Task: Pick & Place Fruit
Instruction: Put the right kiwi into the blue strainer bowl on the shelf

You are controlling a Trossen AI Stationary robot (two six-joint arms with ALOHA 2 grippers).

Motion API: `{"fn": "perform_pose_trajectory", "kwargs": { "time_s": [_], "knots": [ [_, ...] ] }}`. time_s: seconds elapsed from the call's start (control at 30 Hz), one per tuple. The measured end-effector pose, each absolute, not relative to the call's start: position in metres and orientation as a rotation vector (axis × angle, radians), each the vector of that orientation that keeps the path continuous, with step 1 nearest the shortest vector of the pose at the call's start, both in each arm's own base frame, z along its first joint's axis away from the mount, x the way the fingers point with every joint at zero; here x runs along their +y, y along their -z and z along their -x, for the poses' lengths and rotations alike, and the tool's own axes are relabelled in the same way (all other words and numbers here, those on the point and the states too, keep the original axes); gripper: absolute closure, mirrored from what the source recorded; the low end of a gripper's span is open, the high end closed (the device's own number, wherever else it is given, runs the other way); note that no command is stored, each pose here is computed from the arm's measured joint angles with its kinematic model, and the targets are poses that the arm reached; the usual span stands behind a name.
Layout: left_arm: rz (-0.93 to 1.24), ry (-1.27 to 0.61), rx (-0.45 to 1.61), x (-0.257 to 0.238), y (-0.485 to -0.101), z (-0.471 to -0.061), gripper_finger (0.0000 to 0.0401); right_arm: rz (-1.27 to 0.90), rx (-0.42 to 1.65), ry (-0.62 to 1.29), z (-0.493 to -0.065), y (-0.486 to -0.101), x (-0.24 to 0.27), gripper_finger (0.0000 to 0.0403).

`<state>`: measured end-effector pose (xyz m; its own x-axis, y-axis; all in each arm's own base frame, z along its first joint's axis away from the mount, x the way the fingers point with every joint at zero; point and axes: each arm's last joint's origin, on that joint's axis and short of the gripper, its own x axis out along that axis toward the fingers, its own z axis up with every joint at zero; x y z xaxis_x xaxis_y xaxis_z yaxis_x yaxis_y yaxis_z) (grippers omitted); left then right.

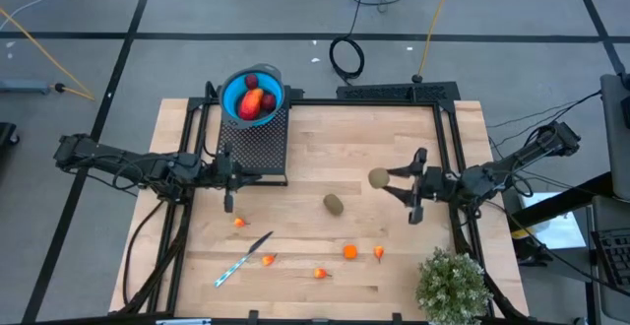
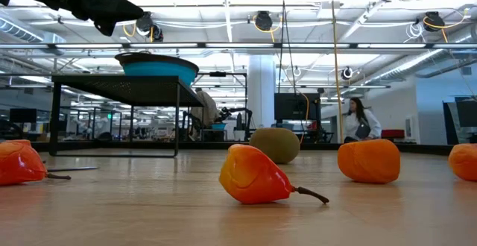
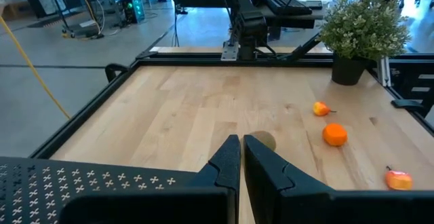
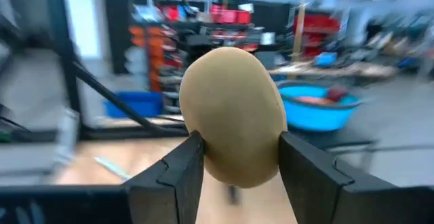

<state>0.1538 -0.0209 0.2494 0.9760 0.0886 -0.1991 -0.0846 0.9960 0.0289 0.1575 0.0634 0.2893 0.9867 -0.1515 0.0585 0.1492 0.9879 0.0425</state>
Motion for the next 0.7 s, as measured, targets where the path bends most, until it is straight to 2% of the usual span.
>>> {"fn": "perform_pose_trajectory", "kwargs": {
  "time_s": [0.17,0.3,0.5,0.7],
  "knots": [
    [-0.046,-0.085,0.203,-0.021,-0.249,-0.154,0.0380,-0.283,-0.066,0.011,-0.158,-0.289,0.067,0.0238],
    [-0.046,-0.085,0.204,-0.021,-0.249,-0.154,0.0380,-0.380,-0.056,-0.160,-0.158,-0.291,0.072,0.0238],
    [-0.071,-0.079,0.205,-0.021,-0.249,-0.154,0.0380,-0.386,-0.058,-0.462,-0.156,-0.296,0.080,0.0239],
    [-0.094,-0.076,0.206,-0.021,-0.249,-0.154,0.0380,-0.268,-0.088,-0.707,-0.152,-0.299,0.087,0.0239]
  ]
}}
